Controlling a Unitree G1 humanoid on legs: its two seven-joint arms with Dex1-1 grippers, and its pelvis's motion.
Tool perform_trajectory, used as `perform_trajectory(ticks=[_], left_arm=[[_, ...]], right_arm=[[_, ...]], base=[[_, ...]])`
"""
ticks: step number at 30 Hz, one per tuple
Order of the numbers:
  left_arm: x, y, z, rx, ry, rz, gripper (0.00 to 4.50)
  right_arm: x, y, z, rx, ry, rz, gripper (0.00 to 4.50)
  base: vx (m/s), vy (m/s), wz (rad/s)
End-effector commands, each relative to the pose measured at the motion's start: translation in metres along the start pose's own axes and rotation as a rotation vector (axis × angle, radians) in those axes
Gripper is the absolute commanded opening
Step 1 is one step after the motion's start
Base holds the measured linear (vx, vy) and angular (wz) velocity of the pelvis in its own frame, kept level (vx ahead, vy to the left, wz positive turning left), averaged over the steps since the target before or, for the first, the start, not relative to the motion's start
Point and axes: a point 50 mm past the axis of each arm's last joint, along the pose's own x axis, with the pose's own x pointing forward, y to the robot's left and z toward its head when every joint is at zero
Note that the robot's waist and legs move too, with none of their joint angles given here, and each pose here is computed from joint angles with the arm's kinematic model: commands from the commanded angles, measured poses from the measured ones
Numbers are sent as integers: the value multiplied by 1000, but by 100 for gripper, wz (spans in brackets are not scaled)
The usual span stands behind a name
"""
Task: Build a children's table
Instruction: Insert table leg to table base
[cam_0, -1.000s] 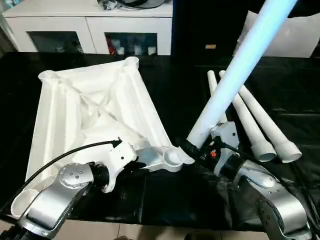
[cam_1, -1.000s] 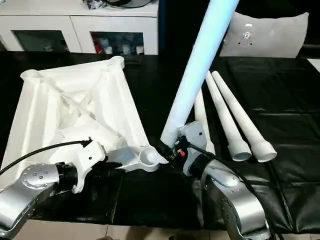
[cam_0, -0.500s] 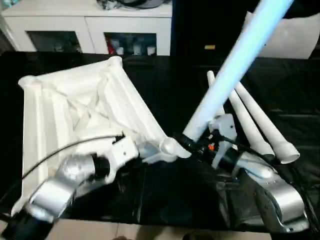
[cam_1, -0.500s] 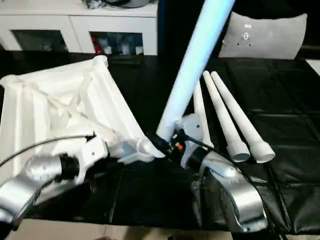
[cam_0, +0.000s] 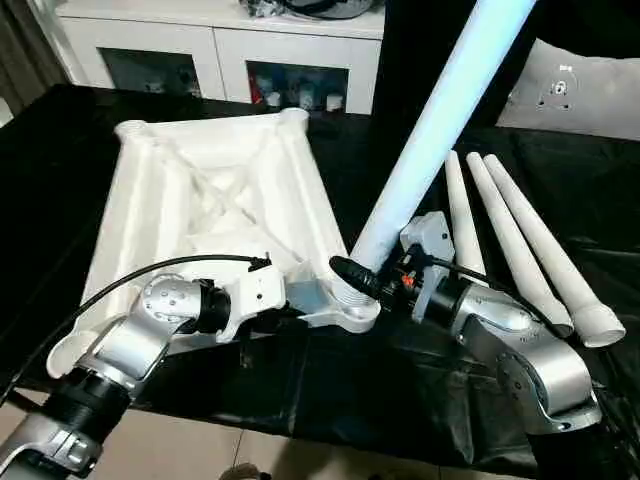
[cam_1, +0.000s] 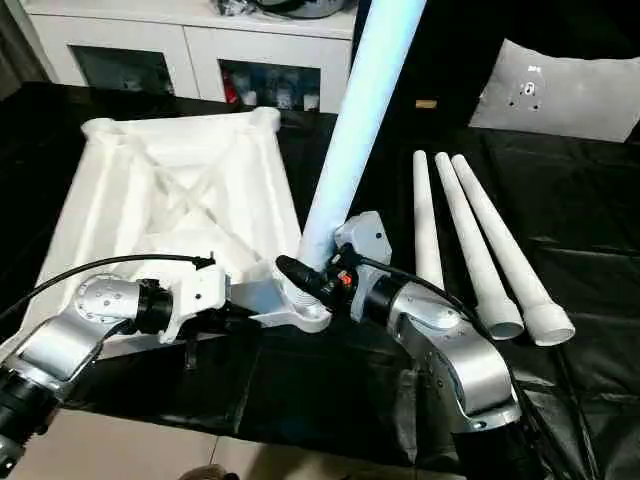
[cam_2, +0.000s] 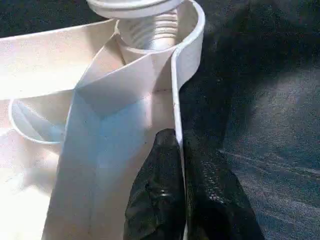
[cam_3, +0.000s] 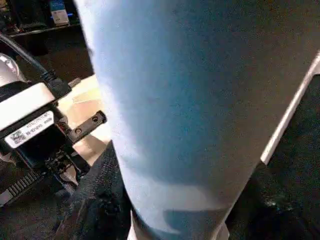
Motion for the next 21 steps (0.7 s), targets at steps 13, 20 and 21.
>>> perform_trajectory(ticks=[13, 20, 21], left_arm=[[-17, -9, -15, -160, -5, 68, 102], [-20, -12, -19, -181, 15, 89, 65], [-20, -12, -19, -181, 18, 94, 65]], right_arm=[[-5, -1, -2, 13, -28, -64, 194], [-2, -2, -2, 9, -28, -64, 194], [-2, -2, -2, 9, -28, -63, 194]], base=[[0, 0, 0], [0, 0, 0], [0, 0, 0]])
